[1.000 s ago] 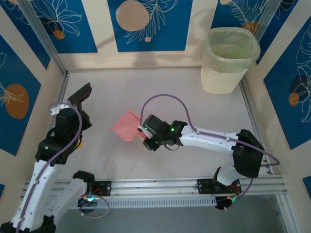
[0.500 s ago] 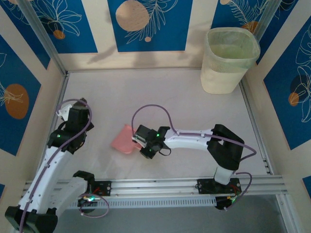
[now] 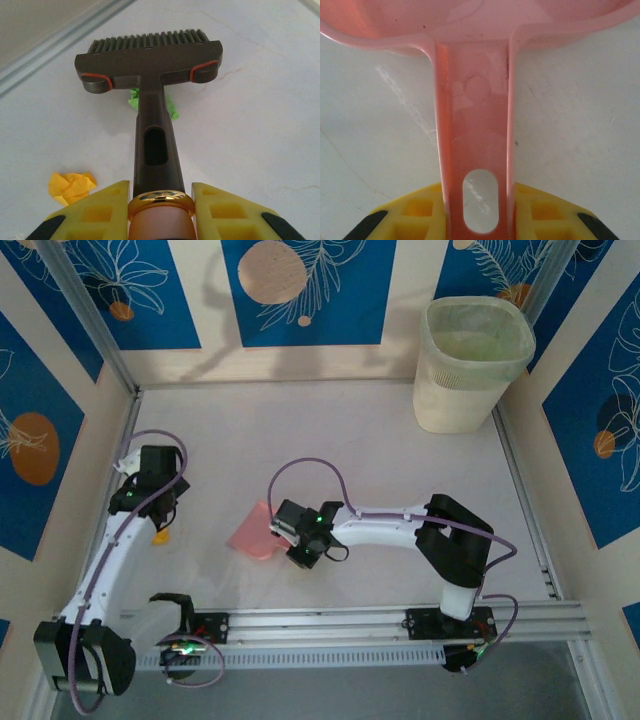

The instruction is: Sweep away the paper scraps from the table

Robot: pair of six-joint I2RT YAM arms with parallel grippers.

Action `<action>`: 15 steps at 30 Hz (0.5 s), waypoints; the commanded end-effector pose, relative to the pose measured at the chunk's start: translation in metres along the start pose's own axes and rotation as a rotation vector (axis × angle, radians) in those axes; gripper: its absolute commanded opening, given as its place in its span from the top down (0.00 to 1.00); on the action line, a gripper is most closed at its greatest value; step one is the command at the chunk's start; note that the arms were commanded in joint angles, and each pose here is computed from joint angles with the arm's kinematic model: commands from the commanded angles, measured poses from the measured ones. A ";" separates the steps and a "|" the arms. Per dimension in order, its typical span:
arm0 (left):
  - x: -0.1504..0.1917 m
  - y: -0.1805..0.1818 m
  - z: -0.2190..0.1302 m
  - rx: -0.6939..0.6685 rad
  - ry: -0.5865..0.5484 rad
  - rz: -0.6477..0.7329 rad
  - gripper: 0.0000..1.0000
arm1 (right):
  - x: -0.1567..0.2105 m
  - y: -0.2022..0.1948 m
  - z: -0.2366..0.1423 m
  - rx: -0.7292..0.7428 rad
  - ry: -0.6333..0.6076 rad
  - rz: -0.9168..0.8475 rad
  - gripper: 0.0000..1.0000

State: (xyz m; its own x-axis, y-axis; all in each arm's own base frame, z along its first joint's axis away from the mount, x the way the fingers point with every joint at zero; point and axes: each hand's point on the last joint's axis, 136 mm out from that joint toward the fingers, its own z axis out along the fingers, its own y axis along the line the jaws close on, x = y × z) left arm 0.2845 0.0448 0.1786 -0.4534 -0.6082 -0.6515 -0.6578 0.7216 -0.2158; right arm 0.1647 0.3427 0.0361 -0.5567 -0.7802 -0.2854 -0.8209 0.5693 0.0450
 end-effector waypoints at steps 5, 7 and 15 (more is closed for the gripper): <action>0.011 -0.016 0.010 0.088 0.068 -0.022 1.00 | -0.006 0.007 -0.001 -0.019 -0.002 -0.004 1.00; 0.018 -0.017 0.010 0.107 0.091 -0.022 1.00 | -0.005 0.007 -0.001 -0.019 -0.002 -0.005 1.00; 0.050 -0.025 0.001 0.238 0.196 -0.021 1.00 | -0.004 0.006 -0.001 -0.018 -0.003 -0.002 1.00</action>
State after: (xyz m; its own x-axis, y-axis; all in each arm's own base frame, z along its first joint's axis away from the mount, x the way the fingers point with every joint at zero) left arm 0.2830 0.0133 0.1529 -0.5300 -0.6464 -0.5489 -0.5690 0.7510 -0.3350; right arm 0.1644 0.3429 0.0362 -0.5560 -0.7805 -0.2857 -0.8214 0.5685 0.0454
